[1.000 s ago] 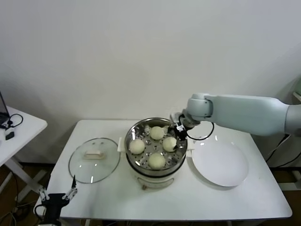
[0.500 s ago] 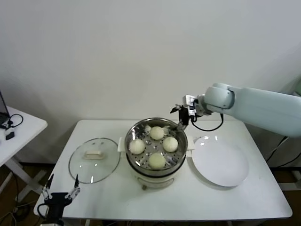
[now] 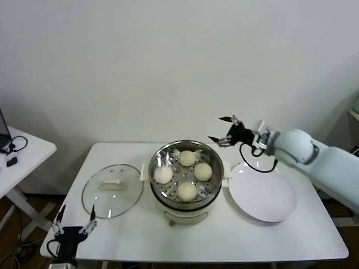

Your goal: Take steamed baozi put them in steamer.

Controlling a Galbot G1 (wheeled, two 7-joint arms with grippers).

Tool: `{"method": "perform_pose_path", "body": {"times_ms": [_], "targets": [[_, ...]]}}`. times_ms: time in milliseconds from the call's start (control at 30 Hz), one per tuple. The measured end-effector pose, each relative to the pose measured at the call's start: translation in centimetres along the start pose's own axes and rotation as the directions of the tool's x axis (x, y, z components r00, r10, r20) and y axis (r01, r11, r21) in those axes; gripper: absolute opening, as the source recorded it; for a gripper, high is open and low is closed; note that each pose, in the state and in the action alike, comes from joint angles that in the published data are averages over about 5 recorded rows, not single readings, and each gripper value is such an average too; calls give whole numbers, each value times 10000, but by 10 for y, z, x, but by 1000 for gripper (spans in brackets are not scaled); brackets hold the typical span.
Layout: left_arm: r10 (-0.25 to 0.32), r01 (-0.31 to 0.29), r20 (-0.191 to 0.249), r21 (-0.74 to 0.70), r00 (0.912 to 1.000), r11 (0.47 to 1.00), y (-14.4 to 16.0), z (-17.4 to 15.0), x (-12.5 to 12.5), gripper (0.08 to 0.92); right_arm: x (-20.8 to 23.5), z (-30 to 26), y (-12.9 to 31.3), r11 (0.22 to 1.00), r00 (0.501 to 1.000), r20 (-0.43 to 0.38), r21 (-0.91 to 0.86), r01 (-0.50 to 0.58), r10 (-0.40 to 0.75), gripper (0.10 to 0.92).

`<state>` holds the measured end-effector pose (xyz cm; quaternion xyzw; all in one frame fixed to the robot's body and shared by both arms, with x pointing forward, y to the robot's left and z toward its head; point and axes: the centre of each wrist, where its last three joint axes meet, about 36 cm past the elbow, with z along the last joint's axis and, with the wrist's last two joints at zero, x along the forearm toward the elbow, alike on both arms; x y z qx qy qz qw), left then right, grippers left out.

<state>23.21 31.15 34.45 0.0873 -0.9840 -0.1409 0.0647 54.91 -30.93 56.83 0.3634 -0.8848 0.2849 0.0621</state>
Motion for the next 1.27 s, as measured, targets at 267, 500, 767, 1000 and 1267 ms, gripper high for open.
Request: {"method": "perform_pose_path", "body": {"times_ms": [267,500,767,1000,1267], "targets": [[-42,41,45,139,10000,9999,0,-1,-2,823,33,49,38,9783,9597,2145,-1391,-1538,1813,823],[-63,62,59,205,10000,9998,0,-2,-2,823,60,122,117,9262,9110,2843,-3165,-2049,2987,823],[-24,22,56,231,10000,9997,-2,-2,-2,823,101,189,242,8369,8960,2388,-5032,-2155,3743,823],[-9,8,65,216,10000,9998,-2,-3,-1,823,126,207,312,7632,8771,1975,-5972,-2466,4379,823],[-12,11,50,204,10000,9998,-2,-4,-1,823,138,210,346,7206,8630,1742,-6399,-2669,4742,823]]}}
